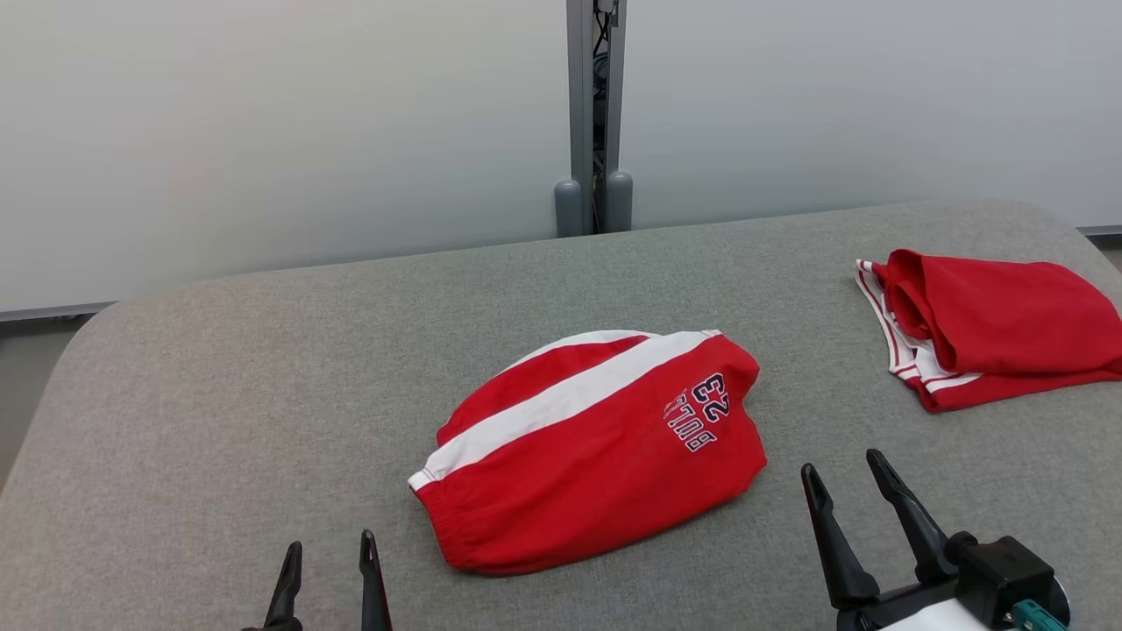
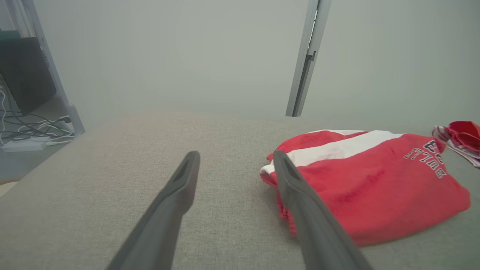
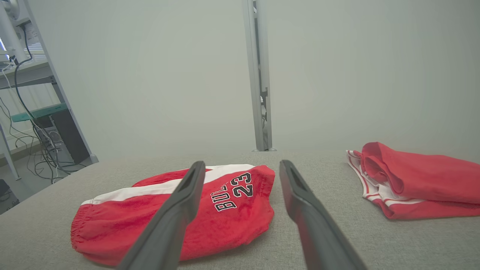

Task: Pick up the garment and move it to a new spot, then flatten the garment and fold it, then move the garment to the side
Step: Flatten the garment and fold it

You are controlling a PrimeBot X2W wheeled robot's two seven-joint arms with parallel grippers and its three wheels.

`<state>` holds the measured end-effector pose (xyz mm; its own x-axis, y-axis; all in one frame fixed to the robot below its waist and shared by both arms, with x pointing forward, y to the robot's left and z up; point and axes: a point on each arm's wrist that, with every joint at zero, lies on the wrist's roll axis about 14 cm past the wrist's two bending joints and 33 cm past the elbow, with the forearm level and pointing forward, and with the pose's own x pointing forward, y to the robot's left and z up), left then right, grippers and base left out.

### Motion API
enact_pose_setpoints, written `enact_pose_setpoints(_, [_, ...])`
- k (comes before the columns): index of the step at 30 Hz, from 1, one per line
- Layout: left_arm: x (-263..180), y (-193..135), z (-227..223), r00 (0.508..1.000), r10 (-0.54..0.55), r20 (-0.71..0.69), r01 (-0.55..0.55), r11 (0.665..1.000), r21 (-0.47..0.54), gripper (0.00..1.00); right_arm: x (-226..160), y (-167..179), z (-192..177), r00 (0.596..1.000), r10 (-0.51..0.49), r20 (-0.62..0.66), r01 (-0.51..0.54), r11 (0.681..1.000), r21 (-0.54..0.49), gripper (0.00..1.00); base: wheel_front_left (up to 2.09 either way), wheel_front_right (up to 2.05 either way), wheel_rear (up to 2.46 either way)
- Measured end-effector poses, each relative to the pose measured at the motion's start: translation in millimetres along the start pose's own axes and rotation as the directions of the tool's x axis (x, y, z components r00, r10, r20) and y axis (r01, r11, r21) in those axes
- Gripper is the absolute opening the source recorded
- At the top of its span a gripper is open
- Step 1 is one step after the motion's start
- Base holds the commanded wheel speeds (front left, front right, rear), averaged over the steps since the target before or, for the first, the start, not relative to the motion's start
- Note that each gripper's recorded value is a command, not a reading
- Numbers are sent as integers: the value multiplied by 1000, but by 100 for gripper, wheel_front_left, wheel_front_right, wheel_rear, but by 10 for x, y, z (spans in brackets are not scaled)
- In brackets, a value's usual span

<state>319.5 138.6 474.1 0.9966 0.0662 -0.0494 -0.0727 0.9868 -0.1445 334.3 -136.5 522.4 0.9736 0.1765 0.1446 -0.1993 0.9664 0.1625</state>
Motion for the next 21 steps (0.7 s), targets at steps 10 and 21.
enact_pose_setpoints(10, [364, -120, -82, 994, -71, -85, 66, 996, -61, 100, 34, -9, -78, 1000, 7, -27, -7, 1000, -4, 100, 0, 0, 0])
enact_pose_setpoints(21, [592, -431, -375, 937, -191, -291, 160, 979, -126, 100, 90, -75, -153, 999, 4, -54, -5, 1000, -12, 100, 0, 0, 0])
